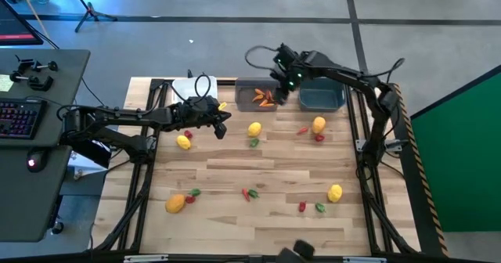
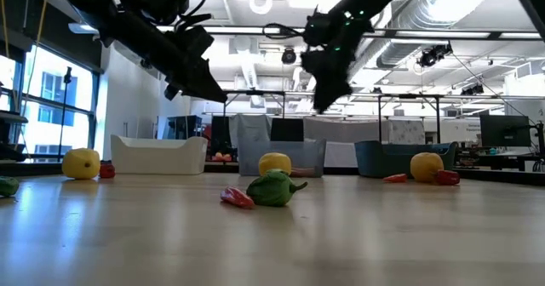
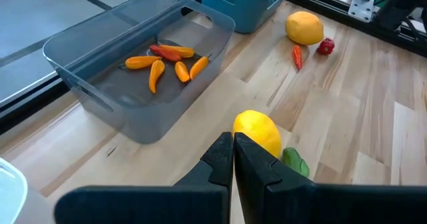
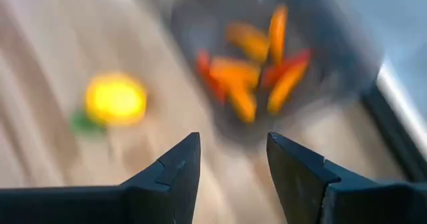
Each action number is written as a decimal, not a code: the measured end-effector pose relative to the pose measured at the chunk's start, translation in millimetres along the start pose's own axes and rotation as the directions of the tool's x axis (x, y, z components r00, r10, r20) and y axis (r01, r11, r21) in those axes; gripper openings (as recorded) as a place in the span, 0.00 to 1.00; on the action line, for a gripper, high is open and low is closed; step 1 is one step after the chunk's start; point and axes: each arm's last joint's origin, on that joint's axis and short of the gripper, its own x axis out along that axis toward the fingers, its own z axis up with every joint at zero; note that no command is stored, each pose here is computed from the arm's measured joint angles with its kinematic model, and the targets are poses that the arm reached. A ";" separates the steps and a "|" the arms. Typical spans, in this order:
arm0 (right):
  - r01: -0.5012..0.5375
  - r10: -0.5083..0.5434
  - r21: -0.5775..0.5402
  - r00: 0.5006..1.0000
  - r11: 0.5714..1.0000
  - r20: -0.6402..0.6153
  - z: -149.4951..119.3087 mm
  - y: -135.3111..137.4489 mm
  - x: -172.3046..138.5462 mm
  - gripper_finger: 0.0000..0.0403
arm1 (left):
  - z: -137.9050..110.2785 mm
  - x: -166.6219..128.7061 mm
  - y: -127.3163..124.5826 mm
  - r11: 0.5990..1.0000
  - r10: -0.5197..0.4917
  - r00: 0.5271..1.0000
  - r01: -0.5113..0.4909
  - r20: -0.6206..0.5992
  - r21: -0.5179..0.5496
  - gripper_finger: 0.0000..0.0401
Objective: Sort produce into baskets
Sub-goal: Put the top orange chili pepper into the black bin
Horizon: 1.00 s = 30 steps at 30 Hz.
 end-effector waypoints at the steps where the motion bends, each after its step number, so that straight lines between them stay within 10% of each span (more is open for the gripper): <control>1: -0.007 0.006 -0.021 0.999 1.000 -0.044 -7.8 3.8 -2.5 0.40 | -0.1 0.0 -0.1 1.000 -0.002 1.000 0.002 -0.001 0.000 0.00; 14: -0.059 -0.056 -0.332 0.944 0.941 -0.325 -108.4 23.3 6.4 0.40 | -0.2 0.0 -0.8 0.992 -0.027 1.000 0.027 -0.006 0.123 0.00; 30: -0.149 -0.073 -0.564 0.933 0.812 -0.352 -152.1 16.9 55.4 0.40 | -8.5 -0.4 1.0 0.991 -0.012 0.996 0.025 -0.093 0.133 0.00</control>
